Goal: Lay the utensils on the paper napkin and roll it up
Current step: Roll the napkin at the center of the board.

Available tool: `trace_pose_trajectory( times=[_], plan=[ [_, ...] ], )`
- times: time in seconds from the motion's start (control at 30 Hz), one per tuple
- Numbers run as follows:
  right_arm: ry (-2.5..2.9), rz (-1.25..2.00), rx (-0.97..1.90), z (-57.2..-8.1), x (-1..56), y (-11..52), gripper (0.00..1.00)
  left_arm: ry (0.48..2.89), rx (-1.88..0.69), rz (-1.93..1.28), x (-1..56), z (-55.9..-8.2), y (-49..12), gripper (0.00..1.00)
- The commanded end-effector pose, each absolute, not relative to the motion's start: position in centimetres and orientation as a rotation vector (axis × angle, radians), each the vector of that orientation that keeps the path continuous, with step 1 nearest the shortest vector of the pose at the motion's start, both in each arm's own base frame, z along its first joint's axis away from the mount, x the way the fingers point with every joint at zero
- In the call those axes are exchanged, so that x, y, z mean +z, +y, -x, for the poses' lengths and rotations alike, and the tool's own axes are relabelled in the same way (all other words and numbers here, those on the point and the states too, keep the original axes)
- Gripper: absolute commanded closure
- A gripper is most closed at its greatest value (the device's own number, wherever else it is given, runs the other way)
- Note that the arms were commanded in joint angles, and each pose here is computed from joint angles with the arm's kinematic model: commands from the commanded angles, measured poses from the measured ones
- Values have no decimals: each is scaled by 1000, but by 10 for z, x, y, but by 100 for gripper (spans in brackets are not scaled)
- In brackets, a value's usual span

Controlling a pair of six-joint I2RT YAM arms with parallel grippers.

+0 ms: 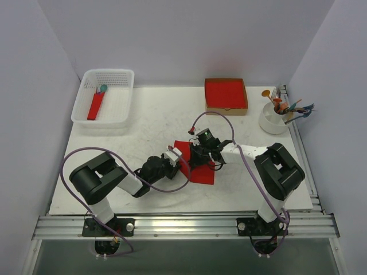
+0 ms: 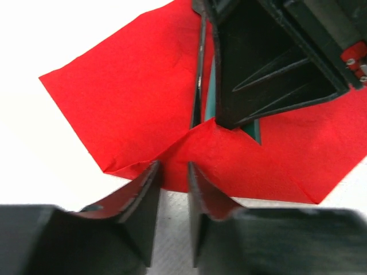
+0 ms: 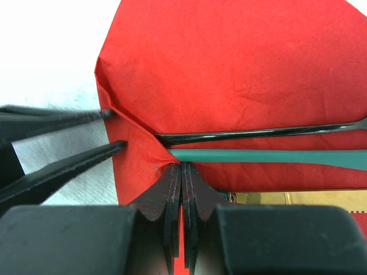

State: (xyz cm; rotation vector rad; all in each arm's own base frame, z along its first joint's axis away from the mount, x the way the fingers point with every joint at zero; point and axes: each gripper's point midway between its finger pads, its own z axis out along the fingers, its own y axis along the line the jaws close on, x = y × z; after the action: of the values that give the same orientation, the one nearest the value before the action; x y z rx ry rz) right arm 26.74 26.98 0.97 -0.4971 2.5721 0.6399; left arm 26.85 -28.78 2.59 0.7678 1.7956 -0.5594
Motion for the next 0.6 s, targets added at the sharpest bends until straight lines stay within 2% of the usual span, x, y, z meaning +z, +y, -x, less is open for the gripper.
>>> trace_pose_trajectory(
  times=[0.0,0.03,0.17,0.43,0.57],
  plan=[
    [2661,506,554,-253,-7,247,100,1786,-545,-719,32,-277,-288,63],
    [2662,504,552,-253,-7,246,100,1794,-536,-699,31,-279,-284,56],
    [2664,503,553,-253,-8,246,100,1835,-529,-622,30,-282,-270,50],
    [2668,499,558,-253,-9,246,100,1901,-622,-520,24,-289,-256,49],
    [2668,498,563,-253,-9,247,100,1844,-667,-437,46,-294,-248,49]
  ],
)
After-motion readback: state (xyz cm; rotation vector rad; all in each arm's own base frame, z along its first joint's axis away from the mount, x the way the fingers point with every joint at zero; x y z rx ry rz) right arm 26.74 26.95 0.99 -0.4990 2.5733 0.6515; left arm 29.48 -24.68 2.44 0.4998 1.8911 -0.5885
